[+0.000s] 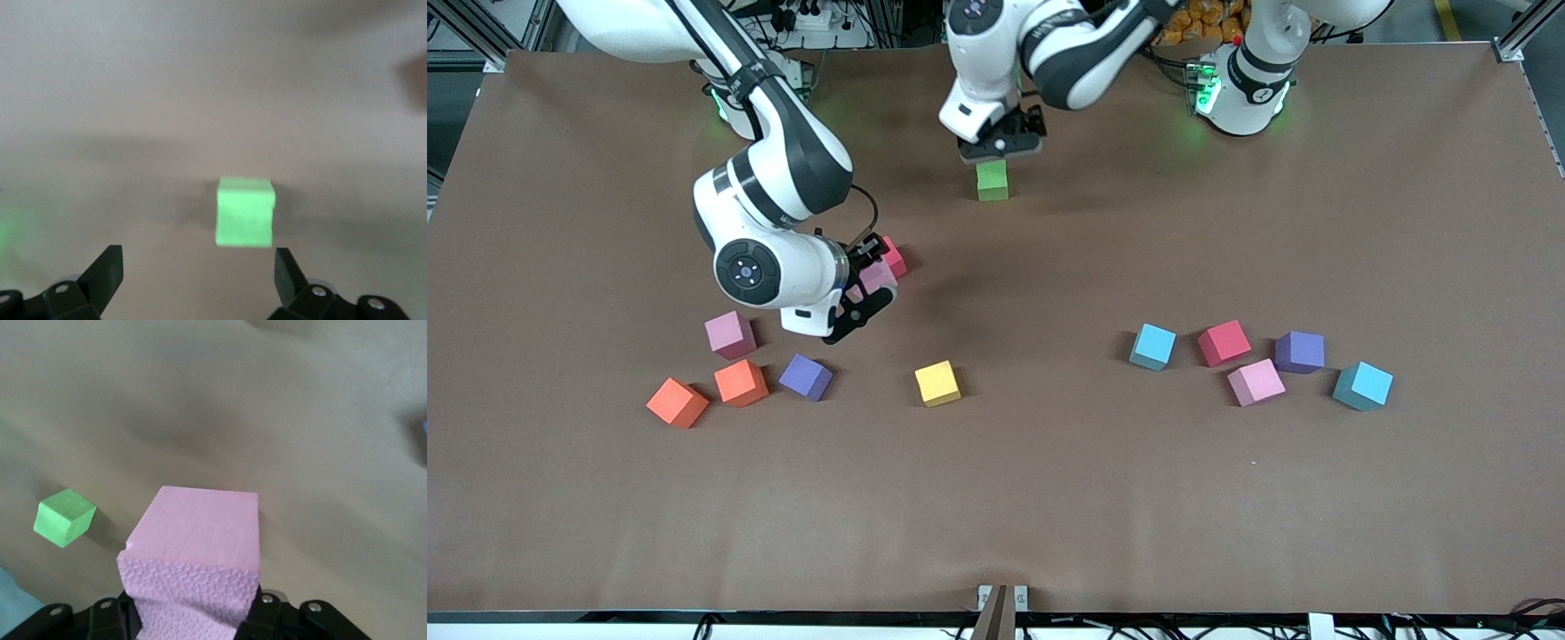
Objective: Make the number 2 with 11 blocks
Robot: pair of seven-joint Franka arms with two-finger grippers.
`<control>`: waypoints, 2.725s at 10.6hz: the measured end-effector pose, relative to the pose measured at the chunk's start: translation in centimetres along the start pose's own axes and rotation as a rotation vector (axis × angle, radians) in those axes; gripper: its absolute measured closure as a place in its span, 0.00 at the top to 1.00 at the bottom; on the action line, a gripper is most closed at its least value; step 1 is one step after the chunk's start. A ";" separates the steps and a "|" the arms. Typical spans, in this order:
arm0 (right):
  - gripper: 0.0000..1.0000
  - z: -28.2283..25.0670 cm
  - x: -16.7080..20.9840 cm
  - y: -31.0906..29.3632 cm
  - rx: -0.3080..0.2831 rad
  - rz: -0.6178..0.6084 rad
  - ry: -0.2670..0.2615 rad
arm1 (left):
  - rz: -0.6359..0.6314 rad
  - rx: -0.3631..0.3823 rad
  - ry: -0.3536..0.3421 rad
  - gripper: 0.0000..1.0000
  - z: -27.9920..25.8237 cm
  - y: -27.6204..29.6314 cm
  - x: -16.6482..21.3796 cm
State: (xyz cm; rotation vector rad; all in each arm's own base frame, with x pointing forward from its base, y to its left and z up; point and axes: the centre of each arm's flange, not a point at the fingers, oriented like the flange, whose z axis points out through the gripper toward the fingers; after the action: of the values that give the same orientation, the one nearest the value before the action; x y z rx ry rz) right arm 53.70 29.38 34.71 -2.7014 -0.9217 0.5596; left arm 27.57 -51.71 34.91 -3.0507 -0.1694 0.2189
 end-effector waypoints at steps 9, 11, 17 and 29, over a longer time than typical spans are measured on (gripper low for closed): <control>0.57 11.7 1.0 -15.5 -0.341 -0.540 -0.085 | -0.208 -0.003 -0.029 1.00 -3.0 -19.7 25.6; 0.57 14.7 -0.3 -15.5 -0.399 -0.636 -0.083 | -0.106 0.023 -0.004 1.00 -1.9 -21.7 29.2; 0.57 20.1 -5.8 -18.8 -0.428 -0.832 -0.124 | 0.204 0.002 -0.036 1.00 3.3 -23.3 34.5; 0.57 27.9 -8.7 -25.1 -0.503 -0.838 -0.091 | 0.485 0.037 0.019 1.00 8.2 -19.1 33.6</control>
State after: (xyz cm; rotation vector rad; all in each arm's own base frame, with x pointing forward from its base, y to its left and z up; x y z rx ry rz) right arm 22.02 46.06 20.42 -2.3045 -2.2832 0.2814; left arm 57.38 -28.38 23.80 -3.0001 0.5725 0.2159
